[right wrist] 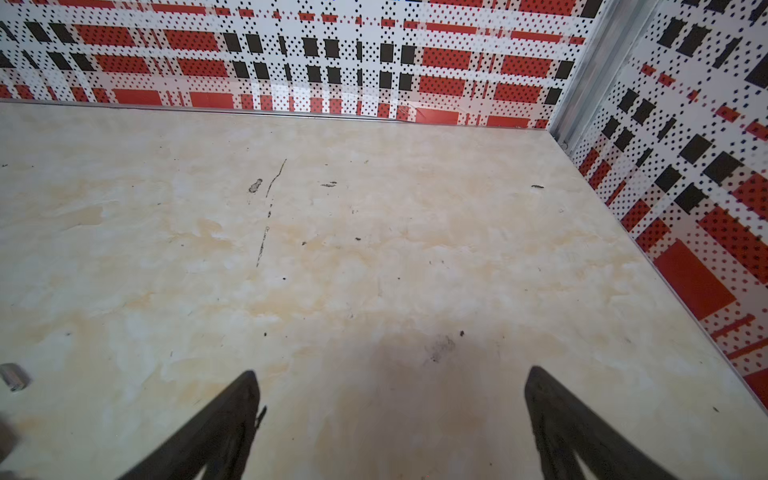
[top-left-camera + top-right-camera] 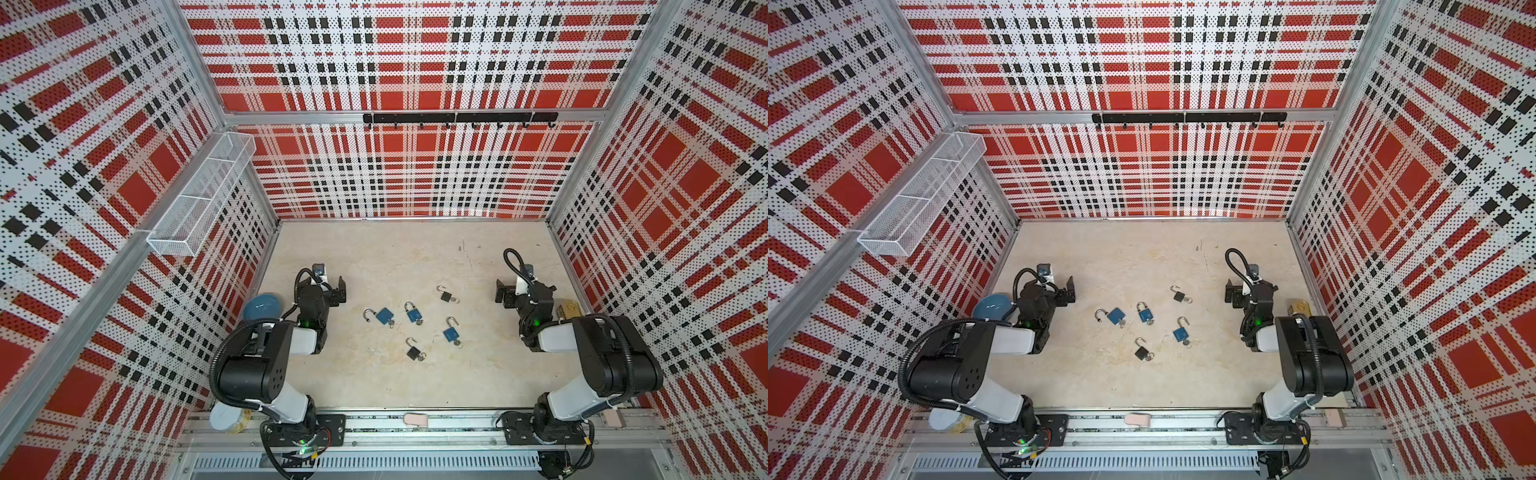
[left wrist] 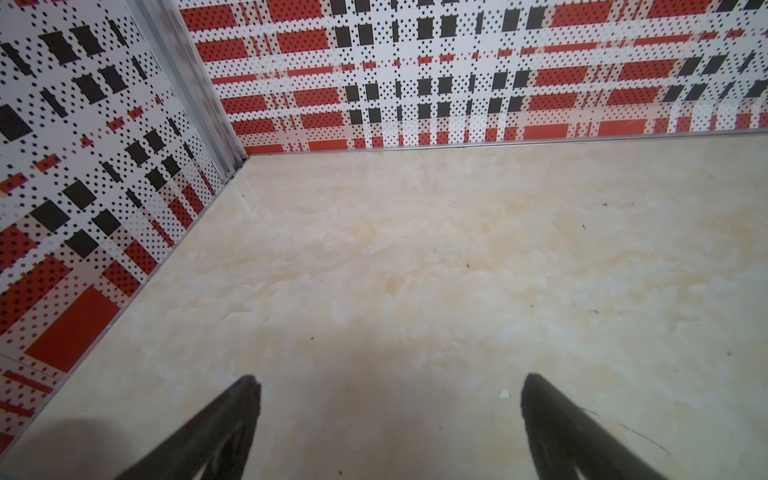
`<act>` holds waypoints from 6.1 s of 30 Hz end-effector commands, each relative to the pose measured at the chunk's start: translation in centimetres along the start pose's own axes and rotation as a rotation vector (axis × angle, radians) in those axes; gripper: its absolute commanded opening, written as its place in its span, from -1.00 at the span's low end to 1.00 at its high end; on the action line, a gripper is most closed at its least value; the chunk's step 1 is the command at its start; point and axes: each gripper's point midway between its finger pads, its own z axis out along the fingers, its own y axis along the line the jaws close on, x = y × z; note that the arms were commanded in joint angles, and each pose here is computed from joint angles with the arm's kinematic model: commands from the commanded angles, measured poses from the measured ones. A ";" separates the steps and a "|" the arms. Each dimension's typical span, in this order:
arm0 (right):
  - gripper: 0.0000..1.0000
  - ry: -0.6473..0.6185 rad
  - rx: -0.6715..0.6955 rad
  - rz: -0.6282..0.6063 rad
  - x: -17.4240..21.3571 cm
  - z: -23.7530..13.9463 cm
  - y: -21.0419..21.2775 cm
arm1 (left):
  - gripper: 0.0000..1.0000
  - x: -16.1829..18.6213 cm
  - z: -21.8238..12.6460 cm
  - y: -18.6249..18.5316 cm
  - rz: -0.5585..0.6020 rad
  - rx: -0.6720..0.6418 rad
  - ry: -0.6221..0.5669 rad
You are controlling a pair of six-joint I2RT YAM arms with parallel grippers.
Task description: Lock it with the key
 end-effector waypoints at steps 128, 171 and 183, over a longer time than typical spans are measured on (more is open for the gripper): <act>-0.07 0.826 -0.321 -0.380 10.2 -12.2 21.8 | 0.79 -5.8 -10.6 -3.6 -0.450 0.139 0.223; -0.31 0.684 -0.445 -0.390 2.6 -14.0 23.7 | 0.43 -4.6 -11.9 -12.4 -0.371 0.432 0.365; -0.32 0.625 -0.622 -0.330 -1.5 -17.8 25.1 | 0.38 -4.2 -12.8 -19.6 -0.349 0.619 0.417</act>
